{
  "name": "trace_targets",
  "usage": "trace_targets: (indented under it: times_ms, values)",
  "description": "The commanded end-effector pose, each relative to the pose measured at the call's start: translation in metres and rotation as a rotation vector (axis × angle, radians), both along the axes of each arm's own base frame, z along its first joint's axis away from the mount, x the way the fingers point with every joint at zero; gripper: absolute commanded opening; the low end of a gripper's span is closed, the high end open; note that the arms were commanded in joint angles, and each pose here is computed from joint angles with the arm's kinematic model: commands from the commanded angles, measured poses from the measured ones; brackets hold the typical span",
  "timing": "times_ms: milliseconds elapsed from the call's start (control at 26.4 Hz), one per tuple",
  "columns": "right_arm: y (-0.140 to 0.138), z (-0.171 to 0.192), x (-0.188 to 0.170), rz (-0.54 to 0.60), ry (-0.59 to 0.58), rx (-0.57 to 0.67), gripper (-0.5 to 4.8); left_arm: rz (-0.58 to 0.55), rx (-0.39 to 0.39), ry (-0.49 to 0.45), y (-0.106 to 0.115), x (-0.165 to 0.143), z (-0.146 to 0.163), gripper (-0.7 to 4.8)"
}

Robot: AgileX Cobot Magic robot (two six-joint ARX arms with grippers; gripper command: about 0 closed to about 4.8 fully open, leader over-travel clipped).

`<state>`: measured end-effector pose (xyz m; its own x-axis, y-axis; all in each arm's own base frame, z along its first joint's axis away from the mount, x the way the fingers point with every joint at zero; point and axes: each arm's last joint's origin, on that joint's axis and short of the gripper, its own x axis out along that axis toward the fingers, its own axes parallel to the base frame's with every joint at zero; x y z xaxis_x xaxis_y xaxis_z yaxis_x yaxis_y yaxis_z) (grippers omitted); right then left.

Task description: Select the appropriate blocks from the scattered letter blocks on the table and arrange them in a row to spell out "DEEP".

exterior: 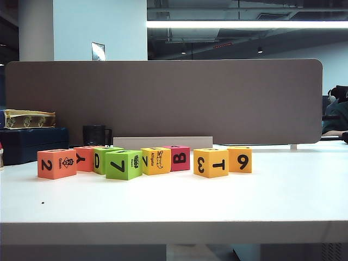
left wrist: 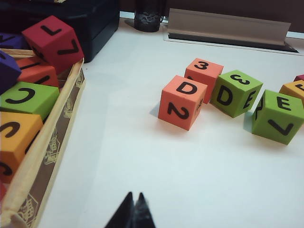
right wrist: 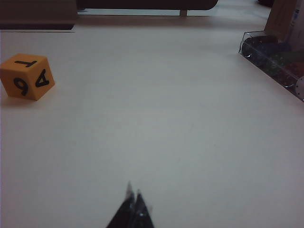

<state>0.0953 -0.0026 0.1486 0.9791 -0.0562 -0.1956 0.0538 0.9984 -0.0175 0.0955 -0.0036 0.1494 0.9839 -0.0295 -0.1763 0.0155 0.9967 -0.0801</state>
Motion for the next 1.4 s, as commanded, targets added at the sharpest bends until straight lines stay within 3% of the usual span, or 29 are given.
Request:
trace_targets:
  times_ms: [38,797,1404]
  values:
    - [0.000,0.001,0.000,-0.003,-0.009,-0.002,-0.05,-0.007,-0.003,0.001,0.000,0.000,-0.001,-0.05]
    - [0.000,0.001,0.000,-0.003,-0.011,0.018,-0.05,-0.015,-0.006,0.001,-0.001,0.000,-0.001,-0.05]
    - [0.001,0.022,-0.003,0.026,-0.091,0.127,-0.06,-0.012,-0.036,-0.012,-0.001,-0.001,0.004,-0.06]
